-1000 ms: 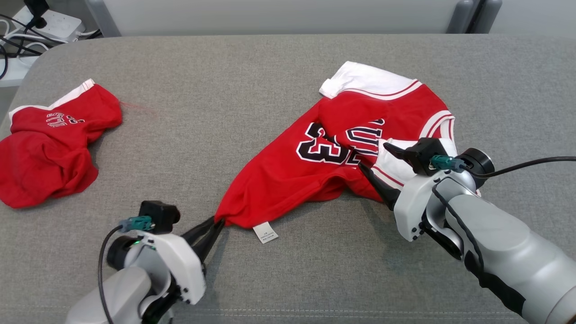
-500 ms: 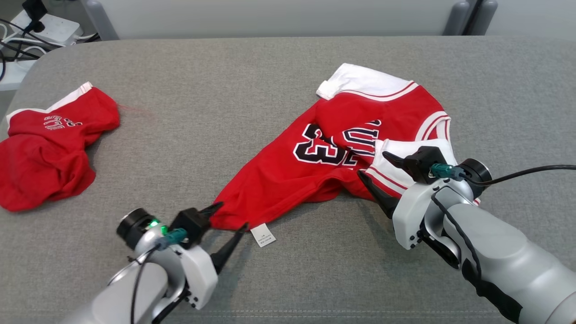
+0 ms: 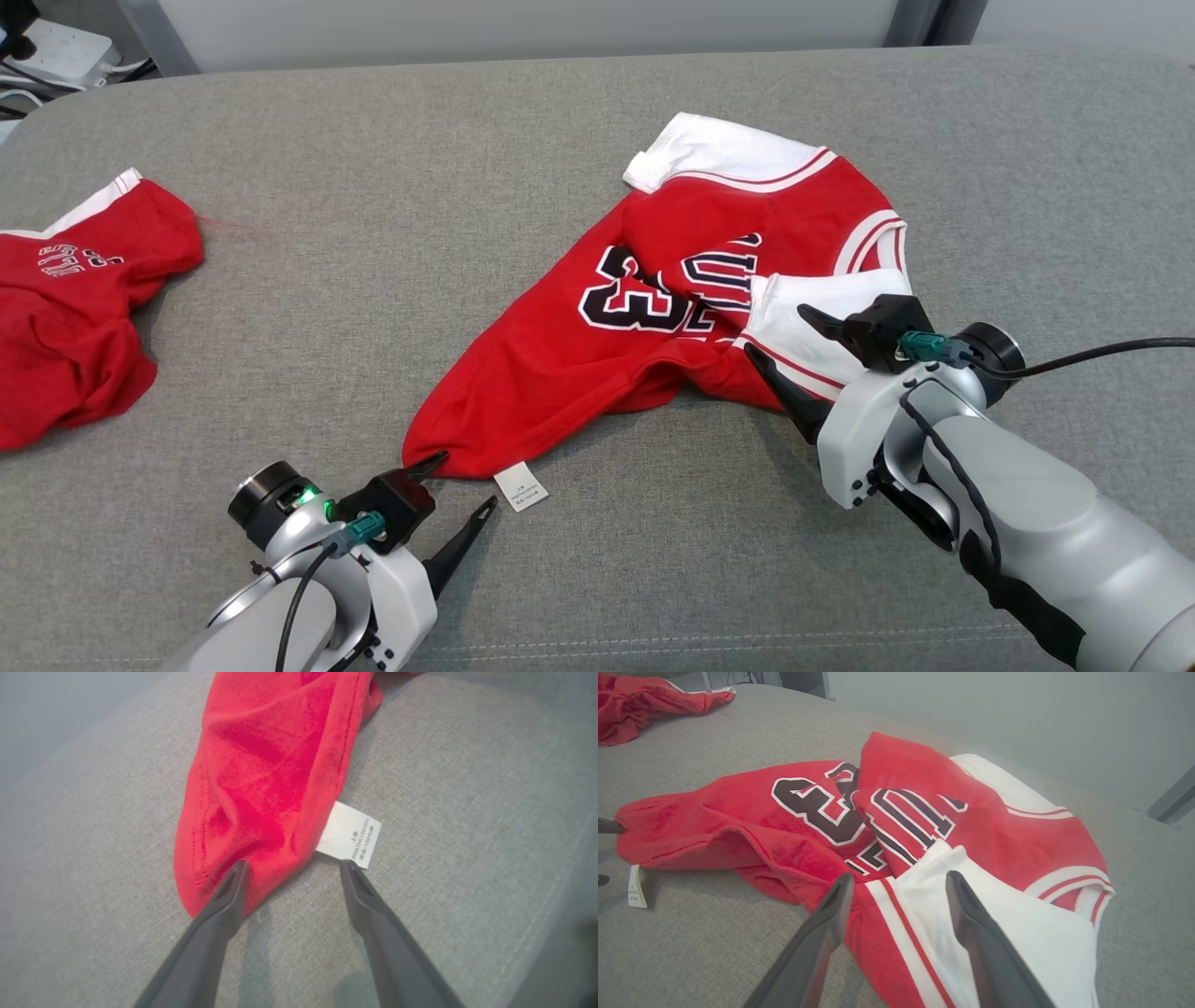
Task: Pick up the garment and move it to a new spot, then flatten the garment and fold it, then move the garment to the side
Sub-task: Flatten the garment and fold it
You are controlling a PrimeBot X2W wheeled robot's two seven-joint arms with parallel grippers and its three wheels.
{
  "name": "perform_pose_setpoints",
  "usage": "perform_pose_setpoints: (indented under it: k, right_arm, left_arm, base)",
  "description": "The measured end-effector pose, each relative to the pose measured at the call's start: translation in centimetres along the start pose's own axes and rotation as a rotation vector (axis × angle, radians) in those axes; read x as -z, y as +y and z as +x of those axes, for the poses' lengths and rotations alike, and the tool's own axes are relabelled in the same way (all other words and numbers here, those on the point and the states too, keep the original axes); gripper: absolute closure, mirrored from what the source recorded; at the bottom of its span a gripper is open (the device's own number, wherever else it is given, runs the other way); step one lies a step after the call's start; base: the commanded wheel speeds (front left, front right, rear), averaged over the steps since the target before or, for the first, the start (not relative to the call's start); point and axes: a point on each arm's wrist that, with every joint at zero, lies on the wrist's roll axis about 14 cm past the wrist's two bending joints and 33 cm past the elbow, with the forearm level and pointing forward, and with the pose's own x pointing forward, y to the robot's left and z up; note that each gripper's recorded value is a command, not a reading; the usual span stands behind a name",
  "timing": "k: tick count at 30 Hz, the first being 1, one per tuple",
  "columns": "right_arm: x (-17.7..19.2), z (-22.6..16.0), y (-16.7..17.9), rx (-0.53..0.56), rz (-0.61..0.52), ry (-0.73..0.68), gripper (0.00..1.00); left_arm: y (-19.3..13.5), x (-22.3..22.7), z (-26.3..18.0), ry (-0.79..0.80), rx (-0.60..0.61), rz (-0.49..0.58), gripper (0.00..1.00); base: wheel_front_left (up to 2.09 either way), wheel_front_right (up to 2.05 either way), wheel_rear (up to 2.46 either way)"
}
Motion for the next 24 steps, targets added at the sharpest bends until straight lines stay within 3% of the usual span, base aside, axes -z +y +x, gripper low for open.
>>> perform_pose_setpoints:
  k: [20,21,22,24]
  right_arm:
    - [0.5,0.6,-0.3,0.006,0.014,0.001,0.00]
    - [0.5,0.6,-0.4,0.007,0.014,0.001,0.00]
    - [0.5,0.6,-0.4,0.009,0.016,0.000,0.00]
    - [0.5,0.6,-0.5,0.013,0.020,-0.003,0.00]
  left_arm:
    - [1.1,2.3,0.7,0.075,-0.002,0.015,0.00]
    - [1.2,2.2,0.8,0.073,-0.004,0.016,0.03]
    - [1.3,2.1,1.0,0.073,-0.005,0.017,0.17]
    - [1.5,1.9,1.3,0.070,-0.009,0.016,0.55]
  base:
    - [0.00,0.00,0.00]
    - [0.00,0.00,0.00]
    - [0.00,0.00,0.00]
    - [0.00,0.00,0.00]
